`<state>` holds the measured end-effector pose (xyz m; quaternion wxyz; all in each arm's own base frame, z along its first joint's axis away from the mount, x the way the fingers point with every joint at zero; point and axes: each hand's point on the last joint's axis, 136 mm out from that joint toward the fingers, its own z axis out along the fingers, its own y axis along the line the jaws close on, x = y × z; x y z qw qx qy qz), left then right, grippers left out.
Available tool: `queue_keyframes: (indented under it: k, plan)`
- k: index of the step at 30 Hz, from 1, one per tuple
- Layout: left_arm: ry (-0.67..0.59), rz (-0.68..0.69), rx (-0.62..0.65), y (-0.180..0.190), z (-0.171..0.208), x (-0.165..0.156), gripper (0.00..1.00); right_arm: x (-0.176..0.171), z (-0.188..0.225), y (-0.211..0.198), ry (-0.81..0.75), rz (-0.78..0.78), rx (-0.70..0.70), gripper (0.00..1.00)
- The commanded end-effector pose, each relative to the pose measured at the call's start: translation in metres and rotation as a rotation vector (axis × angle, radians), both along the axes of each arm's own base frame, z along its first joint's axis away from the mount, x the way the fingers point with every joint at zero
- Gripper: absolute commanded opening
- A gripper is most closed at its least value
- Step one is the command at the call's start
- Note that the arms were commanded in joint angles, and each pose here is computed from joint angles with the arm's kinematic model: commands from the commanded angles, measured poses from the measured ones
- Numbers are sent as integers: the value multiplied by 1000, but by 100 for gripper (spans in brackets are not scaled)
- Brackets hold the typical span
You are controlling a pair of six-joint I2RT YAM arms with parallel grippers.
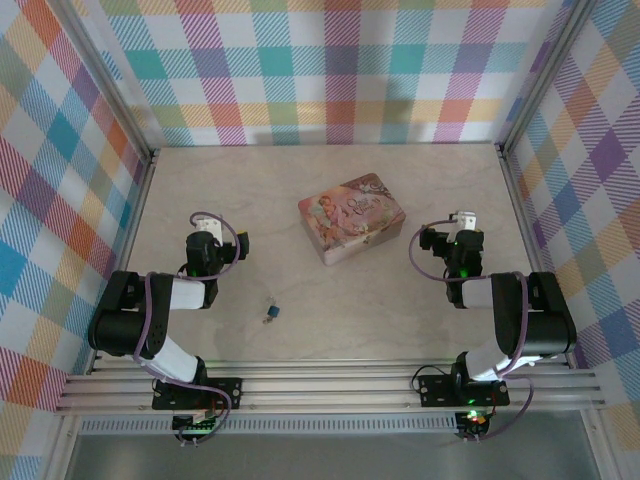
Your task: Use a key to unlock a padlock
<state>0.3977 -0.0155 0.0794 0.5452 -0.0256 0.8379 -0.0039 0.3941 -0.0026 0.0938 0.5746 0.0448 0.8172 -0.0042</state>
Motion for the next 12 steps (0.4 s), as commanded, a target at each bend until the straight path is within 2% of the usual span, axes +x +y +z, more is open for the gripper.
queue_keyframes:
  k: [1,12]
  plan:
    - [4,3,-13,2,-1,1,100,1,0,1,0,8,16,100]
    - [4,3,-12,2,-1,1,100,2,-1,9,10,47,4,100]
